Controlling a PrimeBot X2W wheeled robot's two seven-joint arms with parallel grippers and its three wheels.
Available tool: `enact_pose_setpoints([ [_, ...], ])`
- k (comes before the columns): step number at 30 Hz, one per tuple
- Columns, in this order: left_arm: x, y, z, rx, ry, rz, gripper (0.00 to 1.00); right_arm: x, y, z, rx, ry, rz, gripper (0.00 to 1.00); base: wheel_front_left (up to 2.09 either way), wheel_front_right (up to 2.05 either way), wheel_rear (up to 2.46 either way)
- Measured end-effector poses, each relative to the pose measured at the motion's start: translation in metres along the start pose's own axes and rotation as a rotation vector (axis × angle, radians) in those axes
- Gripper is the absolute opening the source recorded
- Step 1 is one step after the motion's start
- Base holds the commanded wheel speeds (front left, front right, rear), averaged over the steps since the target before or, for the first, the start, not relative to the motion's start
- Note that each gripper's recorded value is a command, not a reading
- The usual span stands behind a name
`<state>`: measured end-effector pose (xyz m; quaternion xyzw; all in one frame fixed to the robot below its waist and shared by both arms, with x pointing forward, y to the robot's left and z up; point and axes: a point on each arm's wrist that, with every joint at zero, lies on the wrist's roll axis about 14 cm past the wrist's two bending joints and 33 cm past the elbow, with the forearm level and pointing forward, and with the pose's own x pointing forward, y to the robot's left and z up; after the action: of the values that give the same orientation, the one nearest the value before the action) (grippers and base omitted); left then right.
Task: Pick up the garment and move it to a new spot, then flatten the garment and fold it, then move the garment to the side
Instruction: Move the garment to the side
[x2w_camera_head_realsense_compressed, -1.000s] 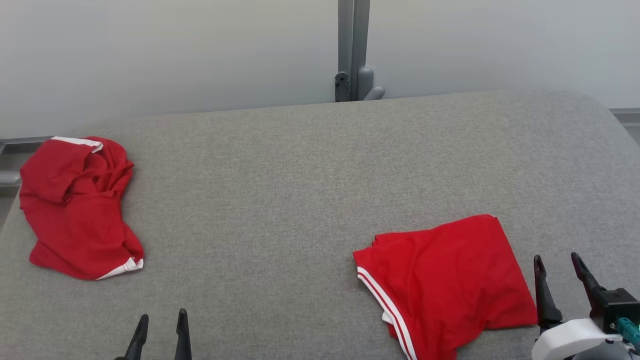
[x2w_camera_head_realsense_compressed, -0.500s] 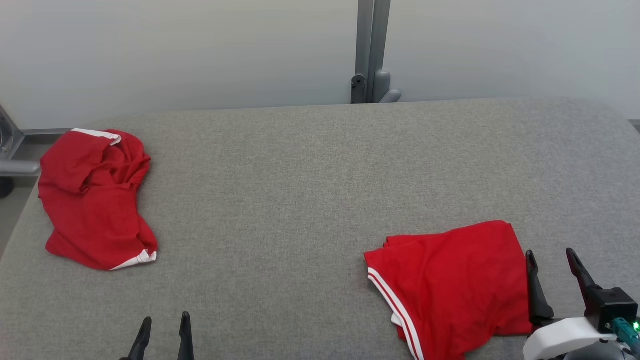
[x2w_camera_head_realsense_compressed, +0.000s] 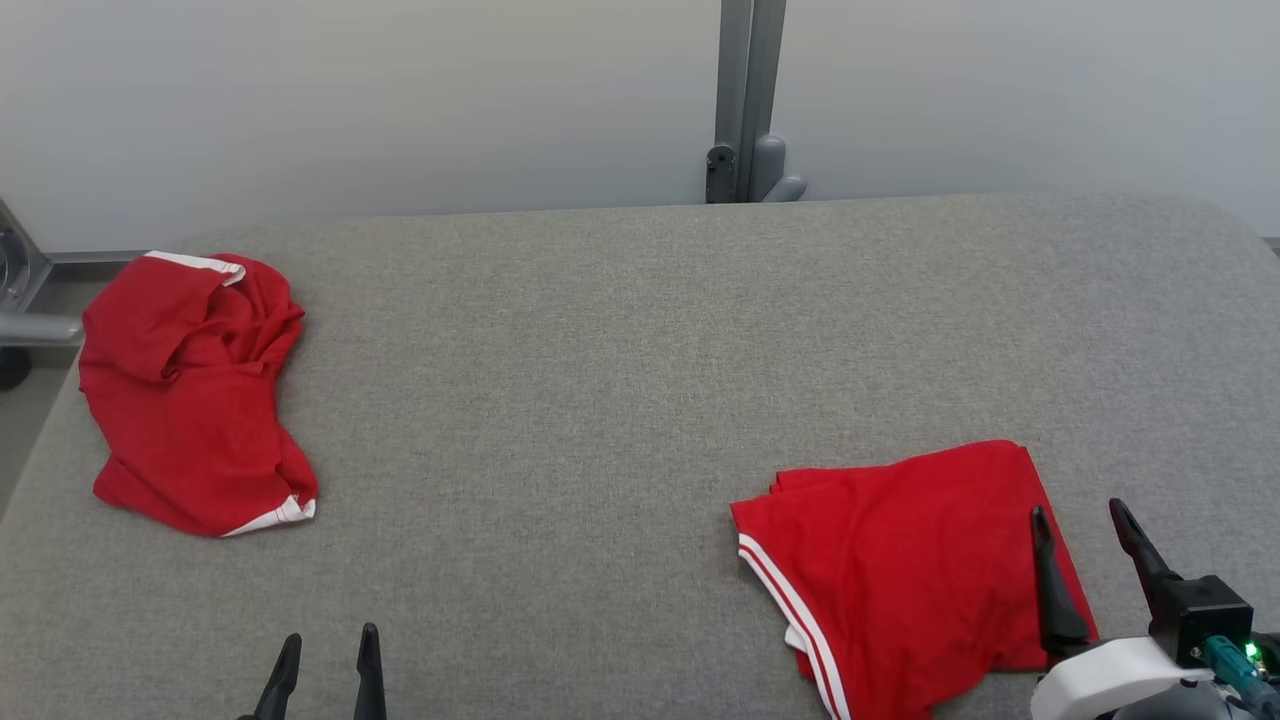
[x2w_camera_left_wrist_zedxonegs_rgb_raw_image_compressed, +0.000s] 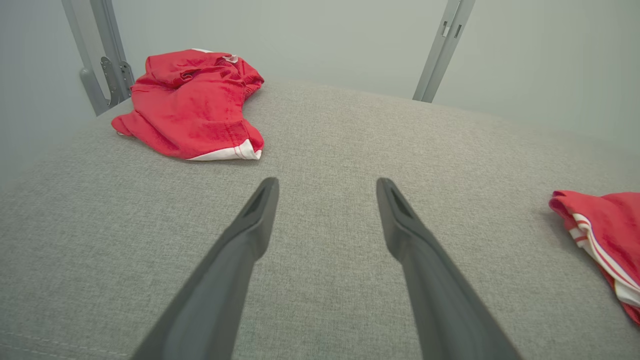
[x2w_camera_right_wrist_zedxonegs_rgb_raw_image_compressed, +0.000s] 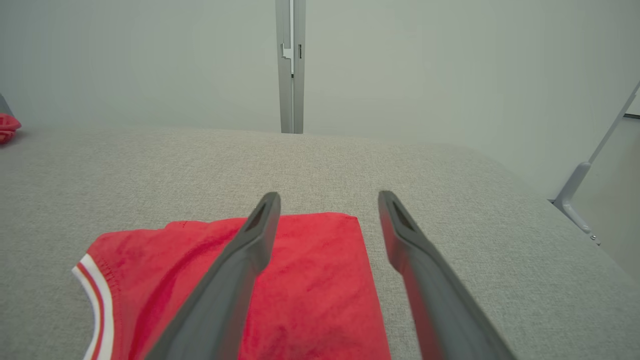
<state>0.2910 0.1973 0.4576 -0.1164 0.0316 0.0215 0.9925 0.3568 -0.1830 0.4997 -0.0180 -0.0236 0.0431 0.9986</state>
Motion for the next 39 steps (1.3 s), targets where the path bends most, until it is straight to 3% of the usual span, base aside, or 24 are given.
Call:
enact_pose_setpoints([
  [6, 0.000, 0.002, 0.004, 0.001, -0.012, 0.007, 1.00, 0.000, 0.000, -0.005, 0.041, 0.015, 0.007, 1.00, 0.00, 0.00, 0.00],
  [8, -0.001, 0.004, 0.004, -0.001, -0.010, 0.011, 1.00, 0.002, 0.000, -0.021, 0.063, 0.112, 0.047, 1.00, 0.00, 0.00, 0.00],
  [14, 0.002, 0.003, -0.001, -0.004, 0.008, 0.009, 1.00, 0.021, -0.023, -0.016, 0.041, 0.250, 0.068, 1.00, 0.00, 0.00, 0.00],
  [20, 0.010, -0.002, -0.008, -0.005, 0.038, -0.008, 1.00, 0.023, -0.045, -0.045, -0.061, 0.496, 0.088, 1.00, 0.00, 0.00, 0.00],
  [31, 0.035, -0.009, -0.015, -0.002, 0.067, -0.028, 1.00, 0.039, -0.036, -0.103, -0.050, 0.695, 0.097, 1.00, 0.00, 0.00, 0.00],
  [32, 0.036, -0.009, -0.016, -0.002, 0.069, -0.029, 1.00, 0.039, -0.035, -0.108, -0.033, 0.707, 0.094, 0.87, 0.00, 0.00, 0.00],
  [33, 0.036, -0.009, -0.016, -0.002, 0.071, -0.029, 1.00, 0.039, -0.032, -0.111, -0.020, 0.717, 0.095, 0.22, 0.00, 0.00, 0.00],
  [34, 0.037, -0.010, -0.016, -0.002, 0.072, -0.030, 1.00, 0.038, -0.030, -0.116, -0.014, 0.730, 0.101, 0.22, 0.00, 0.00, 0.00],
  [35, 0.037, -0.010, -0.016, -0.002, 0.072, -0.030, 1.00, 0.038, -0.027, -0.118, 0.005, 0.738, 0.104, 0.00, 0.00, 0.00, 0.00],
  [39, 0.039, -0.011, -0.014, -0.001, 0.065, -0.034, 1.00, 0.038, -0.024, -0.118, 0.031, 0.735, 0.113, 0.00, 0.00, 0.00, 0.00],
])
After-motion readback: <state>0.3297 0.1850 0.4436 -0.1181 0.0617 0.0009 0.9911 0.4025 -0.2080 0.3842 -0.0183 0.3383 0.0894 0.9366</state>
